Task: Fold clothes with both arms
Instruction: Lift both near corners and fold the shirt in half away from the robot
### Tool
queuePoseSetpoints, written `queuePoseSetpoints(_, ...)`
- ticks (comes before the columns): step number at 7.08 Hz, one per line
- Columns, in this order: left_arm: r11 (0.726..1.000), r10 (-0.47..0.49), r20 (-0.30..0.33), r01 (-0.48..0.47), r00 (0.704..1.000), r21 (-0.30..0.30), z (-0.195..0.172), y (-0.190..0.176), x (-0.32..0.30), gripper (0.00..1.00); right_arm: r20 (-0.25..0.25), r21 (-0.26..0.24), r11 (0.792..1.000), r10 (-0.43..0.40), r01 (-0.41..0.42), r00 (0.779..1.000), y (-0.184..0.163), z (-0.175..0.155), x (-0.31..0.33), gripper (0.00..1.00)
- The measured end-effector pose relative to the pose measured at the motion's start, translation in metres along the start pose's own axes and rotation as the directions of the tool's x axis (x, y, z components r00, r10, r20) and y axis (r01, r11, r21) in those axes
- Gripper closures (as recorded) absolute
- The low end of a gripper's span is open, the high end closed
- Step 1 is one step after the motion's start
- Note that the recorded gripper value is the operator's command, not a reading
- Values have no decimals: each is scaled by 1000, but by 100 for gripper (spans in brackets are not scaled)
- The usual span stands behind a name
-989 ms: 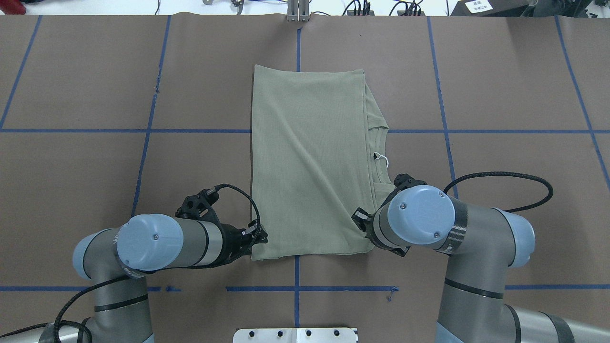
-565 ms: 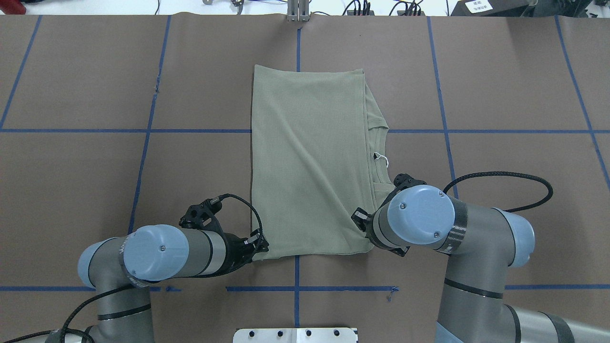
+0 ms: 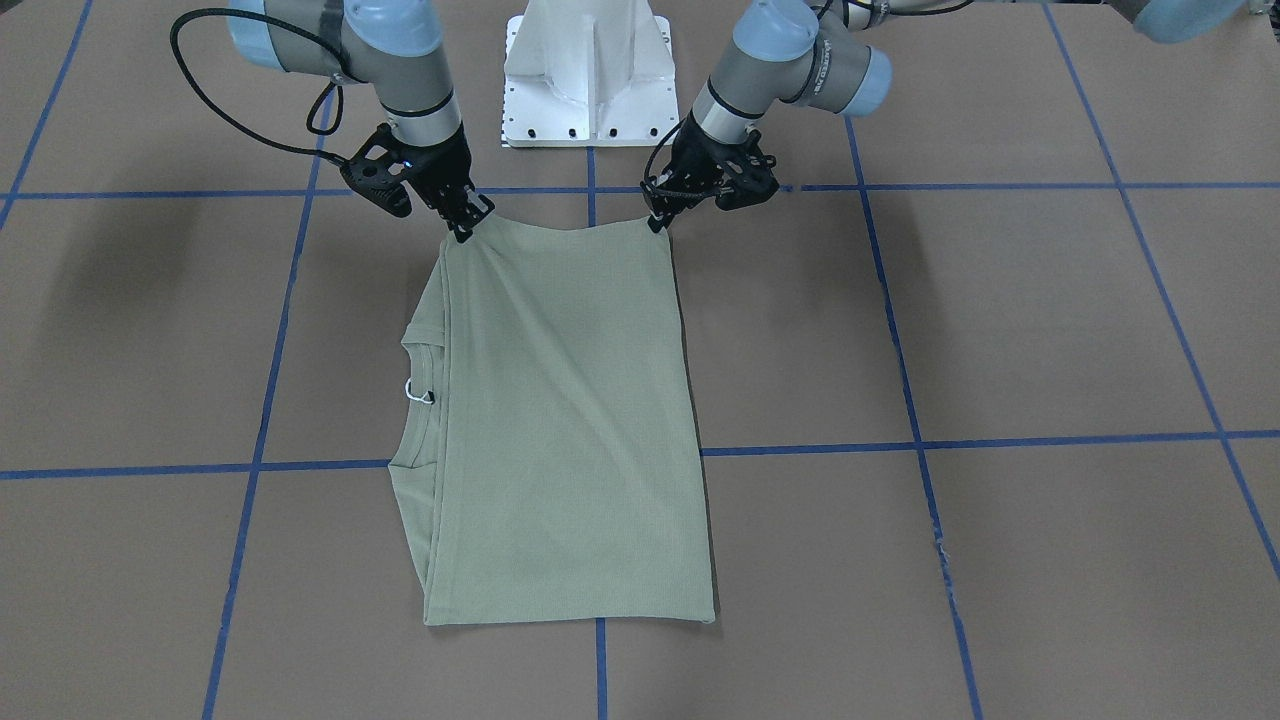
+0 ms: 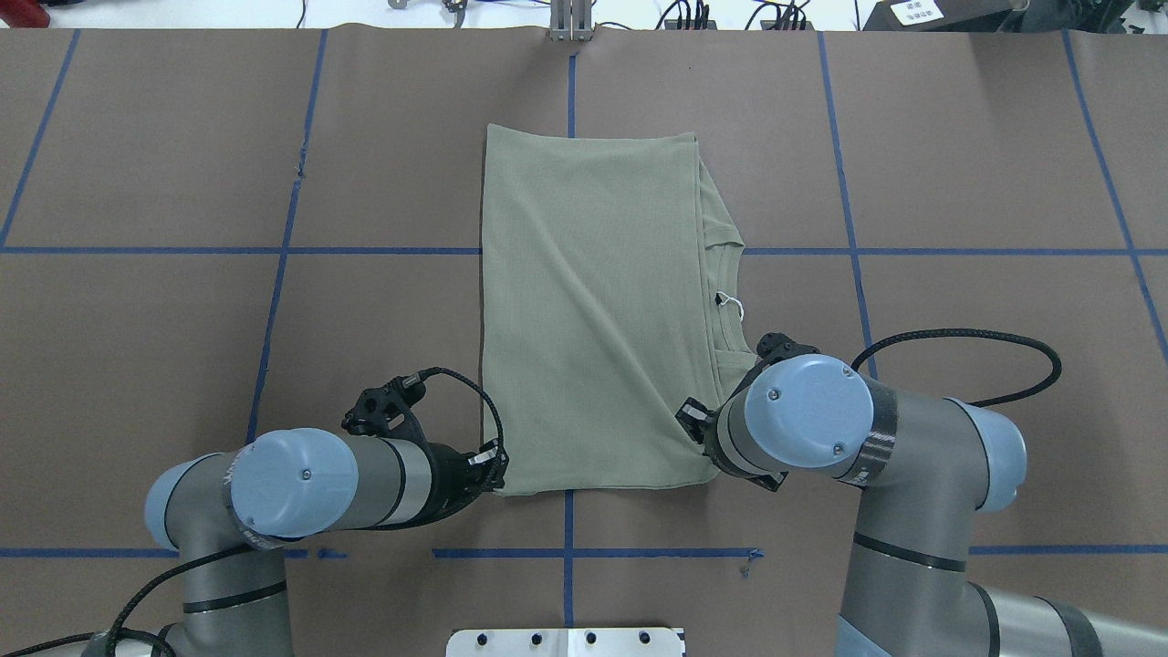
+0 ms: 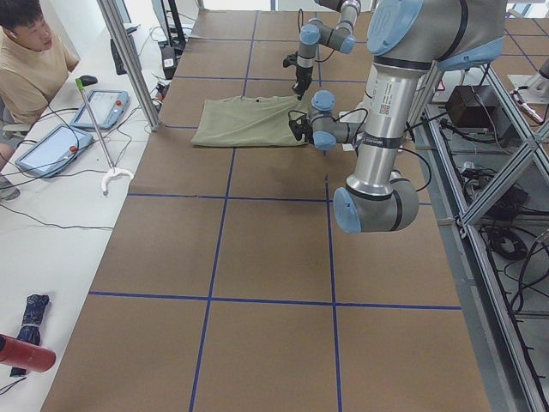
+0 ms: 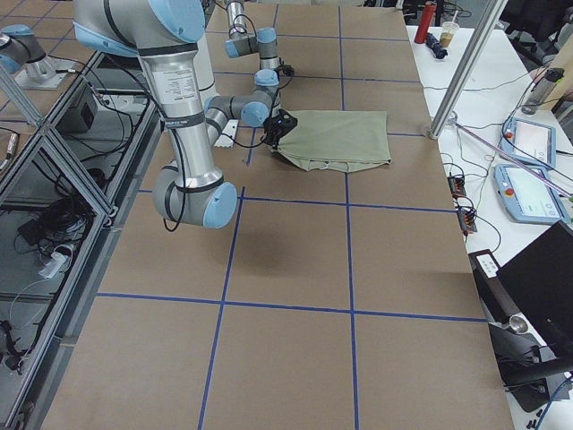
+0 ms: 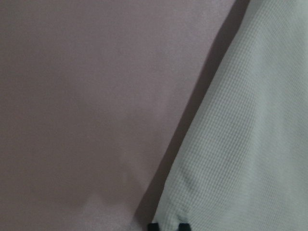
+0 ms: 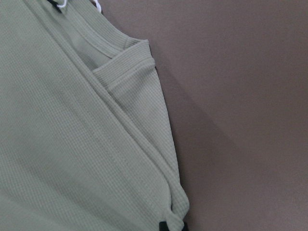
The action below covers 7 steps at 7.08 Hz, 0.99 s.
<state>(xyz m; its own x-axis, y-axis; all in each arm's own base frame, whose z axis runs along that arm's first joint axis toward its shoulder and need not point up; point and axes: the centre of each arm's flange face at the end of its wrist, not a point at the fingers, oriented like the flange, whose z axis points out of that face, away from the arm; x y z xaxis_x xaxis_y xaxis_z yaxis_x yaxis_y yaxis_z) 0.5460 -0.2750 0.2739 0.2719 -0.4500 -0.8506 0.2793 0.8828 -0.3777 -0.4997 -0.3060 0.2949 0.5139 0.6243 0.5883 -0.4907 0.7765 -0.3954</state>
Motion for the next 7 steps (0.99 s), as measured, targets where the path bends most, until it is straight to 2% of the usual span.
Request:
queuePoseSetpoints(1, 1000, 5, -15, -5, 1000, -18, -20, 10, 12, 100, 9, 1, 1000, 0, 0, 1000, 0, -5, 0, 100)
queuePoseSetpoints(3, 998, 5, -69, -9, 998, -58, -74, 19, 47, 100, 68, 1, 1000, 1, -1, 998, -7, -41, 9, 100)
queuePoseSetpoints(5, 1000, 17, -127, -19, 992, -13, -118, -39, 77, 100, 135, 44, 999, 24, -30, 991, -34, -69, 0, 100)
queuePoseSetpoints(7, 995, 59, -125, -49, 990, 83, -123, -109, 98, 100, 175, 104, 992, 49, -68, 983, -72, -72, -54, 100)
